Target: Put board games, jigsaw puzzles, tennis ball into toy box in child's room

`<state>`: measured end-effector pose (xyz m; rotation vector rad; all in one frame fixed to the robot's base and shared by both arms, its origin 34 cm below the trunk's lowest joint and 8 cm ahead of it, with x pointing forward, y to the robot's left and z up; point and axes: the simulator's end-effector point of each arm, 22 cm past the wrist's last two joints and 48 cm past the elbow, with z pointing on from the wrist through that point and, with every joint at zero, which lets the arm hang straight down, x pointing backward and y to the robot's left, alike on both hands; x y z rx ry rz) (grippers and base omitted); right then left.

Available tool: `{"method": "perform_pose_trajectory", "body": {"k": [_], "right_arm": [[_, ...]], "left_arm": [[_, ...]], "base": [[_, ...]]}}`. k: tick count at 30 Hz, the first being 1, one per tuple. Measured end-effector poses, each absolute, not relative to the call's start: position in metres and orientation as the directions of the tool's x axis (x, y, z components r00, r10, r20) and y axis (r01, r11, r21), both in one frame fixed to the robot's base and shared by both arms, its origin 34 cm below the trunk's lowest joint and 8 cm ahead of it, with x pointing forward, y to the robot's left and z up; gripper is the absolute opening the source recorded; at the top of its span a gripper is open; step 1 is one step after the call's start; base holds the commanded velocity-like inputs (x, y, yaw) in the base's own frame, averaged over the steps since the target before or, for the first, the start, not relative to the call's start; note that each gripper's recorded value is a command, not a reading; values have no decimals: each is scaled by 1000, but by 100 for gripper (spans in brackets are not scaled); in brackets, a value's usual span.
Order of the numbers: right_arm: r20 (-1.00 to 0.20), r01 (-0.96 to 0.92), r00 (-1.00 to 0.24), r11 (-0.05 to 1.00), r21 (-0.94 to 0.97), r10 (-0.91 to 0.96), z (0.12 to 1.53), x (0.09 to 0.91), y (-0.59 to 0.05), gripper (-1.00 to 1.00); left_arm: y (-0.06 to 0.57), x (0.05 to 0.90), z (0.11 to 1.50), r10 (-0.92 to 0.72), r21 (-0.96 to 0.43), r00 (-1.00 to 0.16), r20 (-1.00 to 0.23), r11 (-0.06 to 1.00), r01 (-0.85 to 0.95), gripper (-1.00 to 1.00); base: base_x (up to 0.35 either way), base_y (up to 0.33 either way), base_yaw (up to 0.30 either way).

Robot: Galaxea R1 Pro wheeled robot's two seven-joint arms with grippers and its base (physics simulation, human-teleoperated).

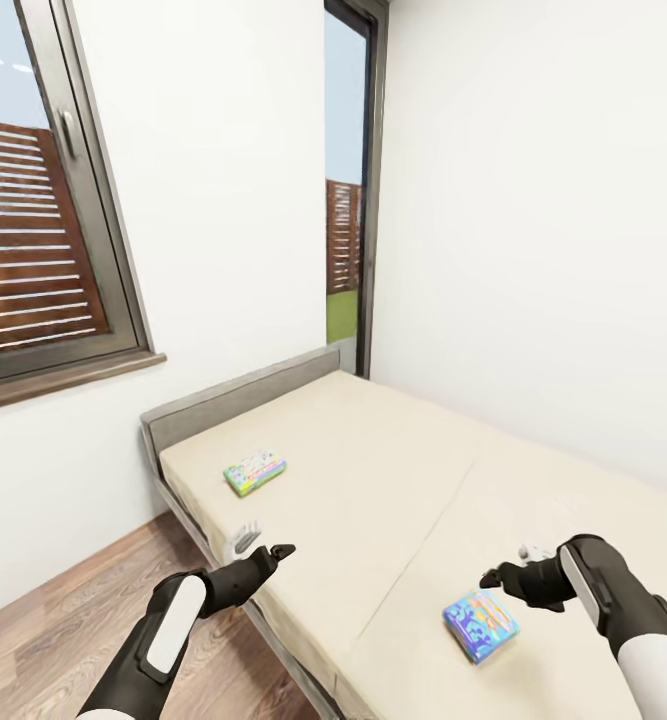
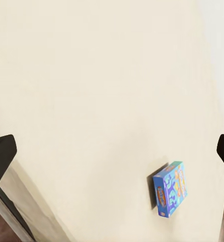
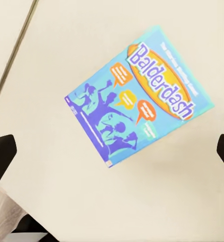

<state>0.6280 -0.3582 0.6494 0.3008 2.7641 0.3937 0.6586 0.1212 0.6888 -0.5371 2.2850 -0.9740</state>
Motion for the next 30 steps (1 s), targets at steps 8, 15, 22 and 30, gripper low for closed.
{"method": "perform_pose_trajectory", "body": {"k": [8, 15, 22, 30], "right_arm": [[-289, 168, -922, 939, 299, 256, 648, 624, -367, 100], [-288, 176, -921, 941, 291, 261, 648, 622, -376, 100], [-293, 190, -918, 945, 265, 267, 651, 619, -397, 100], [-218, 231, -933, 940, 251, 287, 628, 595, -408, 100]], "left_arm": [[122, 659, 689, -566, -749, -741, -361, 649, -131, 100], [125, 658, 686, -569, -744, -738, -363, 653, -138, 100], [131, 658, 684, -570, -739, -735, -366, 658, -143, 100], [134, 657, 681, -570, -734, -735, -367, 663, -148, 100]], "base": [[0, 0, -157], [0, 0, -39], [0, 0, -9], [0, 0, -1]]}}
